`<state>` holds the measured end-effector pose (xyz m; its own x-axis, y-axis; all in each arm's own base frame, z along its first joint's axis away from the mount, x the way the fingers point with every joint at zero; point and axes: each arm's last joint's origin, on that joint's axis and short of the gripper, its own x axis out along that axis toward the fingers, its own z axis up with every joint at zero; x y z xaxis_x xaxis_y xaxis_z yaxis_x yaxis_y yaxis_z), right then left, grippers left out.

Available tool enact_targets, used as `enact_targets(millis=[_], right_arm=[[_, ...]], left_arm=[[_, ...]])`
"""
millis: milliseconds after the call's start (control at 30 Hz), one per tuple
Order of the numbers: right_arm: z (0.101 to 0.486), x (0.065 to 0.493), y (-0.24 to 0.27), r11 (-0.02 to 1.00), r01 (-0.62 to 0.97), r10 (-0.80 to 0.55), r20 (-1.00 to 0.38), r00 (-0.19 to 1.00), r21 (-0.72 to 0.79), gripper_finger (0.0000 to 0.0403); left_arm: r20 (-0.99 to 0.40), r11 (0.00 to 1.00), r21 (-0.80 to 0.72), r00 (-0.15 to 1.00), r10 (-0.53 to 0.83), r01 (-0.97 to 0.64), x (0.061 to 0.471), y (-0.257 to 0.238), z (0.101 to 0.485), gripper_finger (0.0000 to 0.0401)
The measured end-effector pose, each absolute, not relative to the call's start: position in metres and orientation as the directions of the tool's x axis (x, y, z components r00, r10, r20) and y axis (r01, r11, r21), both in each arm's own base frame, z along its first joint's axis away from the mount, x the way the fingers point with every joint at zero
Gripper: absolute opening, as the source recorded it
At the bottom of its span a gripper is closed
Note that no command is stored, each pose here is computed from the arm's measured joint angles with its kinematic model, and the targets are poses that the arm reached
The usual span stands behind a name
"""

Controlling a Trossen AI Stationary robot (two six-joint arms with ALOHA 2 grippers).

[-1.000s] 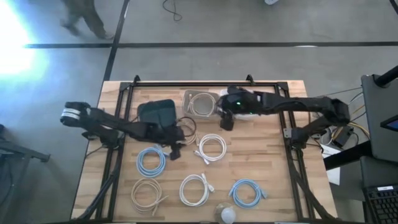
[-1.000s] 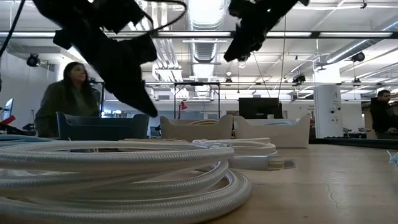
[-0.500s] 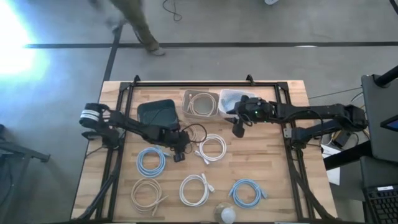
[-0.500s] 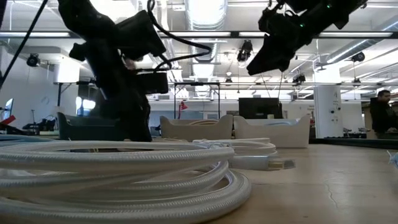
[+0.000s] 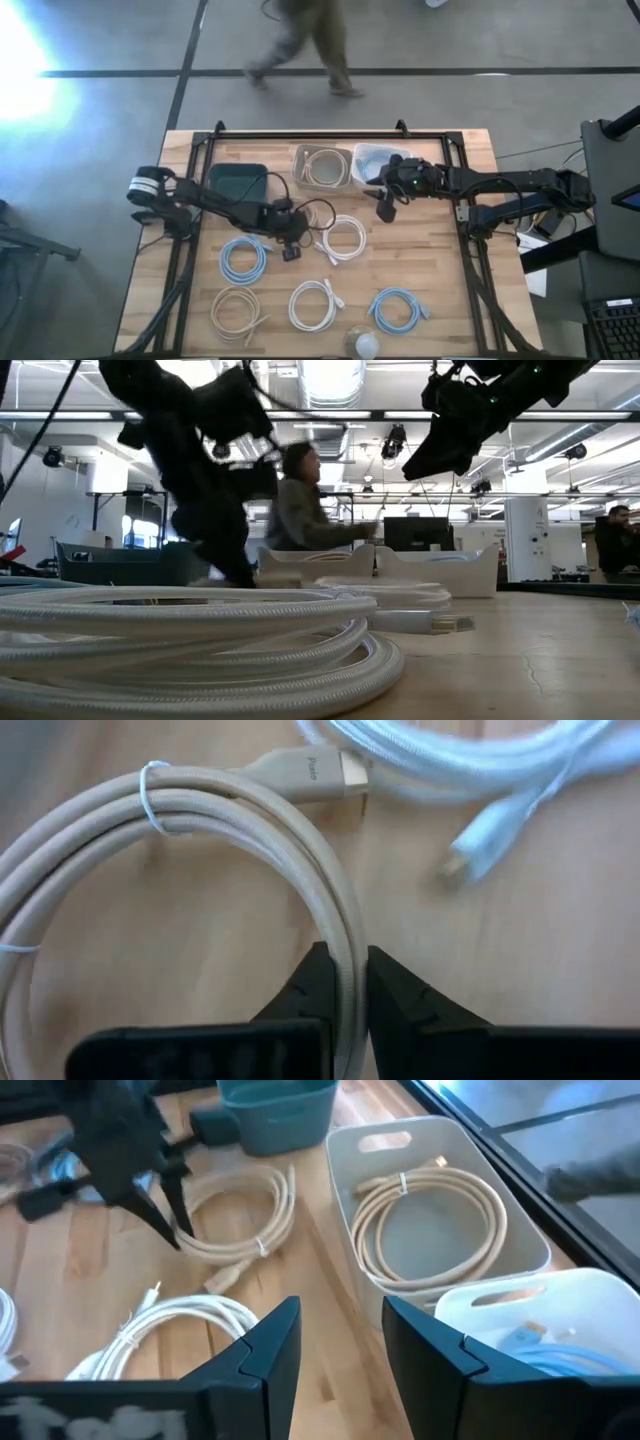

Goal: Pick & Place USB Port
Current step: Put the top brown USB cable into the gray bin

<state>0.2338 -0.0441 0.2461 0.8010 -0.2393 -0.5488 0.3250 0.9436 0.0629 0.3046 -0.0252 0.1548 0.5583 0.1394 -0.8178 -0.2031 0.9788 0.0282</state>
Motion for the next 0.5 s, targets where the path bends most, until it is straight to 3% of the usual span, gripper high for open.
enact_targets(millis=[233, 500], right_arm=[[0.240, 0.232, -0.044, 0.943, 0.326, -0.237, -0.570, 0.787, 0.058, 0.0126], [0.239, 0.231, -0.044, 0.946, 0.321, -0.237, -0.573, 0.785, 0.049, 0.0125]], left_arm=[[-0.758, 0.943, 0.258, 0.562, 0.331, -0.209, 0.316, -0.039, 0.195, 0.0030], [-0.655, 0.837, 0.475, 0.525, 0.543, -0.274, 0.329, -0.028, 0.241, 0.0031]])
